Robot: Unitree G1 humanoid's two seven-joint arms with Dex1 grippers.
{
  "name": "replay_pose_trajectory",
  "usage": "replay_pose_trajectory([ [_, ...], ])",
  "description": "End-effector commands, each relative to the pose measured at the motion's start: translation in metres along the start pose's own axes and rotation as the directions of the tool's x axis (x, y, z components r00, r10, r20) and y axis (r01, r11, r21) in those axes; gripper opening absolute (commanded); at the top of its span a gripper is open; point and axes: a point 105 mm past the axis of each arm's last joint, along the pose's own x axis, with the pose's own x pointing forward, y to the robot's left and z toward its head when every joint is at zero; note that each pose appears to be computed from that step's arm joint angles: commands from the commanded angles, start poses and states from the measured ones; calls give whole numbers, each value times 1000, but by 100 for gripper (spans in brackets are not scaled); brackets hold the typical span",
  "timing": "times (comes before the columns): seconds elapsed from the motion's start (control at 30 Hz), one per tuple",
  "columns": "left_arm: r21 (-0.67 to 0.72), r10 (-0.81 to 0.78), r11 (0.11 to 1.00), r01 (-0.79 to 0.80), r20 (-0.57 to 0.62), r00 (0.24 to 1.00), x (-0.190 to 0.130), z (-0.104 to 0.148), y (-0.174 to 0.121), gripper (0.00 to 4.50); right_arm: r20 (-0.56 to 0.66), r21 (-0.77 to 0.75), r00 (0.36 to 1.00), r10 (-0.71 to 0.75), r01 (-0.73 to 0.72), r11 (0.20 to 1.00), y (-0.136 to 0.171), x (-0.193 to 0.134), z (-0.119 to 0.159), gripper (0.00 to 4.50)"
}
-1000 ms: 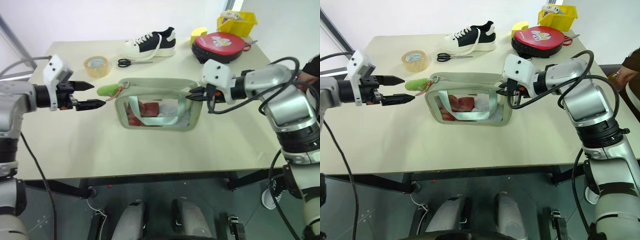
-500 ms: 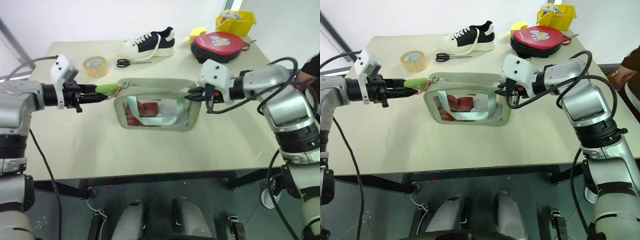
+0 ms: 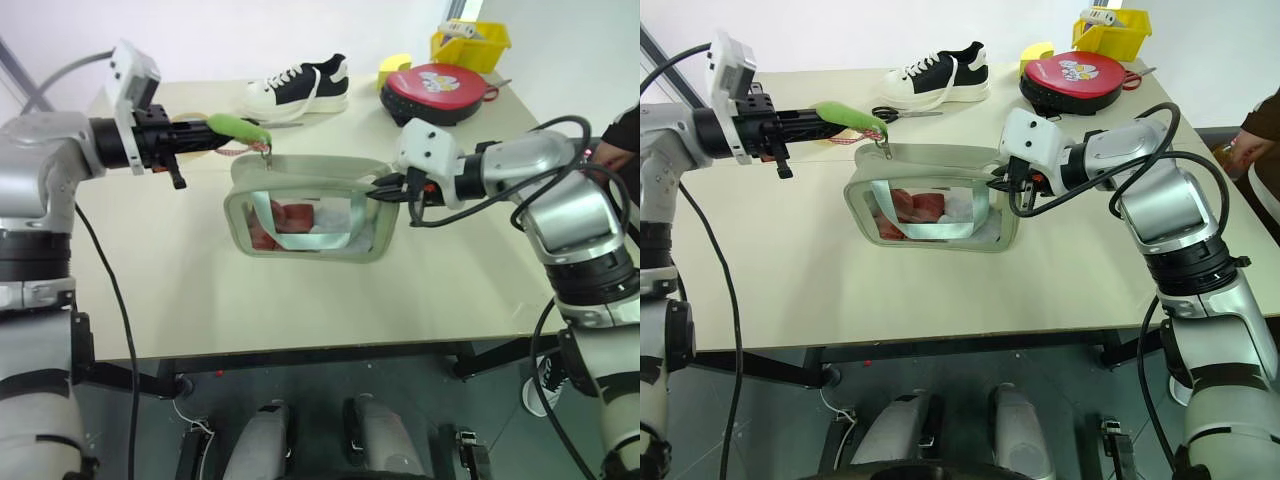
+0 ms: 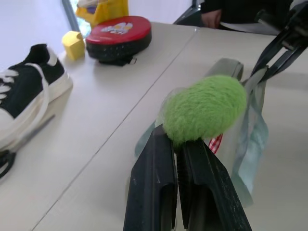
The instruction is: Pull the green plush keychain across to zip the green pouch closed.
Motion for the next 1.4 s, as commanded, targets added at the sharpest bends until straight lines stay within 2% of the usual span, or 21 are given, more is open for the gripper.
replay_pose_trajectory([
  [0.03, 53, -41, 998, 42, -36, 999, 7, -6, -11, 4, 35, -30, 999, -36, 37, 999, -6, -5, 12, 0],
  [0.13, 51, -32, 998, 34, -40, 999, 4, -11, -8, 103, 34, -30, 999, -39, 40, 999, -6, -7, 12, 0],
  [0.27, 65, 25, 998, -22, -58, 998, -7, -15, 5, 299, 34, -28, 999, -41, 42, 999, -6, -7, 12, 0],
  [0.37, 70, 15, 997, -9, -80, 997, -19, -18, 7, 299, 35, -28, 999, -41, 42, 999, -6, -7, 12, 0],
  [0.57, 55, 1, 998, 10, -191, 982, -36, -49, 4, 299, 35, -30, 998, -43, 44, 999, -7, -7, 12, 0],
  [0.7, 16, -54, 998, 57, -164, 985, -18, -59, -14, 299, 39, -31, 999, -36, 38, 999, -7, -4, 14, 0],
  [0.87, -4, 8, 1000, -9, -105, 994, -1, -53, -11, 299, 37, -31, 999, -31, 32, 999, -7, -3, 14, 0],
  [0.97, -12, -5, 1000, 4, -95, 995, 1, -48, -15, 212, 36, -31, 999, -30, 31, 999, -7, -3, 14, 0],
  [1.1, -17, -18, 1000, 17, -101, 995, 0, -47, -20, 3, 38, -30, 999, -29, 31, 999, -8, -2, 14, 0],
  [1.3, -22, -16, 1000, 13, -128, 992, 2, -48, -24, 3, 48, -28, 998, -36, 37, 999, -9, -2, 17, 0],
  [1.4, -8, -12, 1000, 11, -134, 991, 0, -47, -23, 3, 91, 5, 995, -32, 31, 999, -9, -3, 27, 0],
])
